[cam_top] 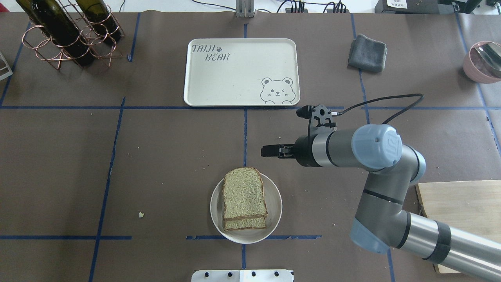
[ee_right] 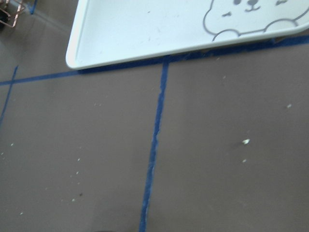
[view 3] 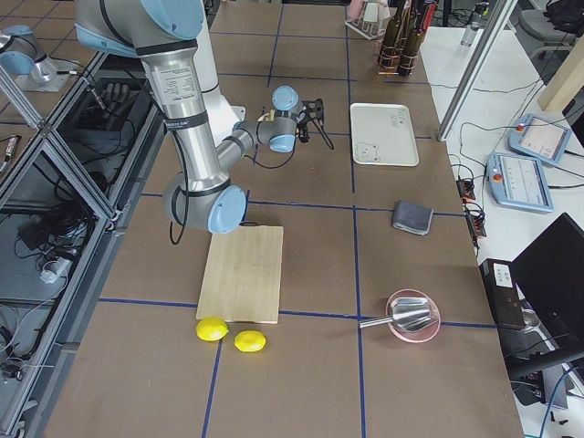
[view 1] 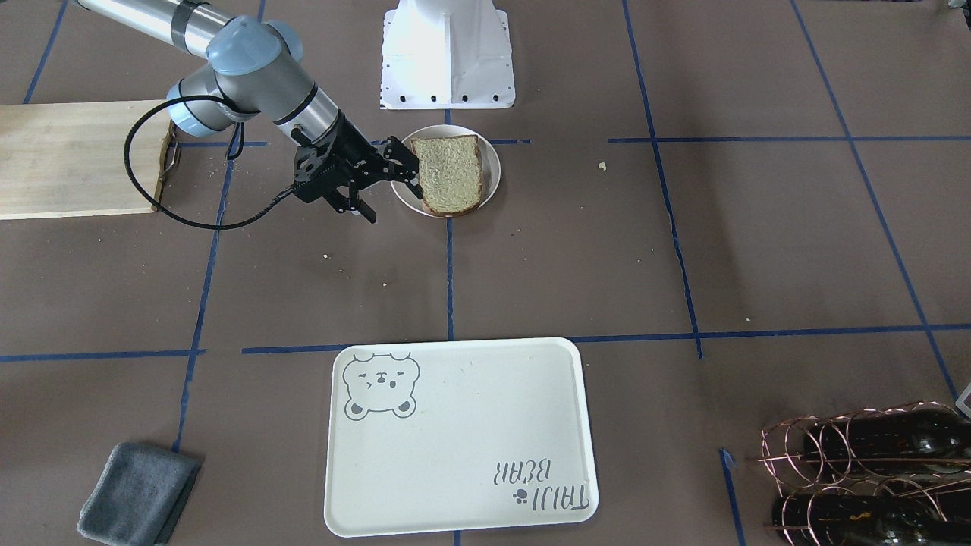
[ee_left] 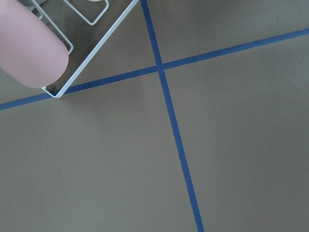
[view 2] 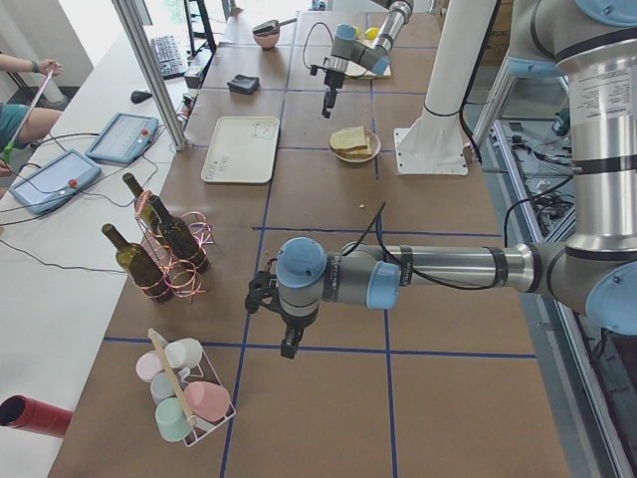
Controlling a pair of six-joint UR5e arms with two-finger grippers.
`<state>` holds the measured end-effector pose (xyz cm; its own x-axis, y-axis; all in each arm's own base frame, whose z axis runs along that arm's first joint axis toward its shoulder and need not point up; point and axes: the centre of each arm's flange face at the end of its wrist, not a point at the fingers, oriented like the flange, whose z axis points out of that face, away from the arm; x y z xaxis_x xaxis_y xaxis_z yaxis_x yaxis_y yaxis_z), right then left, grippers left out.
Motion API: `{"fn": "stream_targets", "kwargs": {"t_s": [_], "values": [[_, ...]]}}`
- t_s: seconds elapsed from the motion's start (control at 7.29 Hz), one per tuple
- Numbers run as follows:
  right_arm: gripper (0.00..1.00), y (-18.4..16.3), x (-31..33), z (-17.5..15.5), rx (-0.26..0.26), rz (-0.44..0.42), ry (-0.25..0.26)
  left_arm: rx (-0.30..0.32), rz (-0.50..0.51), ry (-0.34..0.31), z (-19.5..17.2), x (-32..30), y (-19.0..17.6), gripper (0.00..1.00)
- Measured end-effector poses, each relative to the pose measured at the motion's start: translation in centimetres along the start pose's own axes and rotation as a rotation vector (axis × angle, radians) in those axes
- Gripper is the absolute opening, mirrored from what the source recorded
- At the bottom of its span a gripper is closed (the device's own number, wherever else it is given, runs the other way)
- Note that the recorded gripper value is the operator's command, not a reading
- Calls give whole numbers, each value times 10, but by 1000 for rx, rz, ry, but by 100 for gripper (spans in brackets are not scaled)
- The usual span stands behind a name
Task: Make sandwich and place on tray
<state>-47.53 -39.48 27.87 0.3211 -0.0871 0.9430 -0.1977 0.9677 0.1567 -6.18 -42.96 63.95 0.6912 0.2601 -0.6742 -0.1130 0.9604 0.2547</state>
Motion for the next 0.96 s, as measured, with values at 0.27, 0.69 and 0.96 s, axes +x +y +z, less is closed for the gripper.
{"fn": "stream_targets", "kwargs": {"t_s": [0.27, 0.69, 0.96], "values": [[100, -66, 25, -48, -64, 77, 167, 53, 65, -28, -6, 6, -8, 100], [100, -127, 106, -100, -144, -55, 405, 177, 238, -70, -12, 32, -31, 100], [100, -147, 203, -152, -210, -180, 496, 337, 395, -85, -30, 54, -55, 100]]}}
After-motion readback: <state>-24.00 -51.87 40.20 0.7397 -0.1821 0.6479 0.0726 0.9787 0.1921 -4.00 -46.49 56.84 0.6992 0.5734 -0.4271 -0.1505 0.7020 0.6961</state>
